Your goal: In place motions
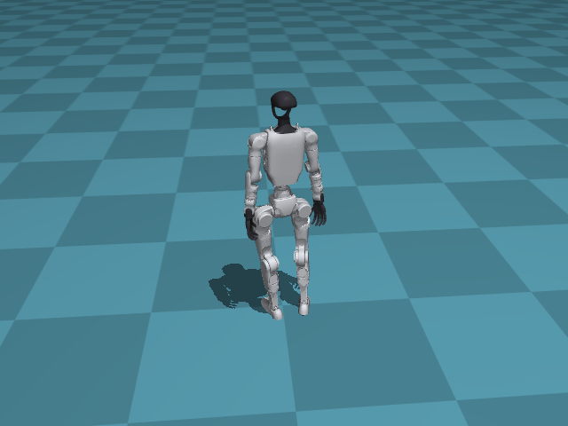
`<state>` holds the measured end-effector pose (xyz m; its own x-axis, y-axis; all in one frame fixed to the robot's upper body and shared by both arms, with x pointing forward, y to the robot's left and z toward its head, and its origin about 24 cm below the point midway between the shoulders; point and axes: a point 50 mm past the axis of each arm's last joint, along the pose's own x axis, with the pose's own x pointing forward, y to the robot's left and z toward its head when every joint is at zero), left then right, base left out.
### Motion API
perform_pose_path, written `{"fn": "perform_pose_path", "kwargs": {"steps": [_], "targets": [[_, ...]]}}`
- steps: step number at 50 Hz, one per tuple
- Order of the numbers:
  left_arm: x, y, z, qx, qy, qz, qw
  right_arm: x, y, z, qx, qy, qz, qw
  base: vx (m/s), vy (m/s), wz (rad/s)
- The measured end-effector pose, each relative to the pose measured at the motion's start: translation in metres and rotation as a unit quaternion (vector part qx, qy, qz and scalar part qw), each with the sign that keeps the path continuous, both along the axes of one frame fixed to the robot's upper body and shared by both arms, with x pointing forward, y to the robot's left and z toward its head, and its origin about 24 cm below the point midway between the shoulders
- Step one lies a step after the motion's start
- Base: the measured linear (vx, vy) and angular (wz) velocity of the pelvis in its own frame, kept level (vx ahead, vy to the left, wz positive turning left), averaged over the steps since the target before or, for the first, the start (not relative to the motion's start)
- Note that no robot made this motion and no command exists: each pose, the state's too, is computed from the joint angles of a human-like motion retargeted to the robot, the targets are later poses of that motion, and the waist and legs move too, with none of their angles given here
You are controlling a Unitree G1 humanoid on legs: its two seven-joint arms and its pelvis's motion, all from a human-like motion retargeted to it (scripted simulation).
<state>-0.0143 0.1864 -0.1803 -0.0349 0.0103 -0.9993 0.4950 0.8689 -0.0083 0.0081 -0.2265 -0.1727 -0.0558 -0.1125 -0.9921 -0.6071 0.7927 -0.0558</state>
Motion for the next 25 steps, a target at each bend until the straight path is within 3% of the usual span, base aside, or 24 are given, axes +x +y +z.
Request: {"fn": "perform_pose_path", "kwargs": {"steps": [25], "targets": [[-0.0011,-0.0027,-0.0001,-0.012,0.013,0.011,1.000,-0.0006,0.0006,-0.0001,0.002,0.002,0.001,1.000,0.00,0.00,0.00]]}}
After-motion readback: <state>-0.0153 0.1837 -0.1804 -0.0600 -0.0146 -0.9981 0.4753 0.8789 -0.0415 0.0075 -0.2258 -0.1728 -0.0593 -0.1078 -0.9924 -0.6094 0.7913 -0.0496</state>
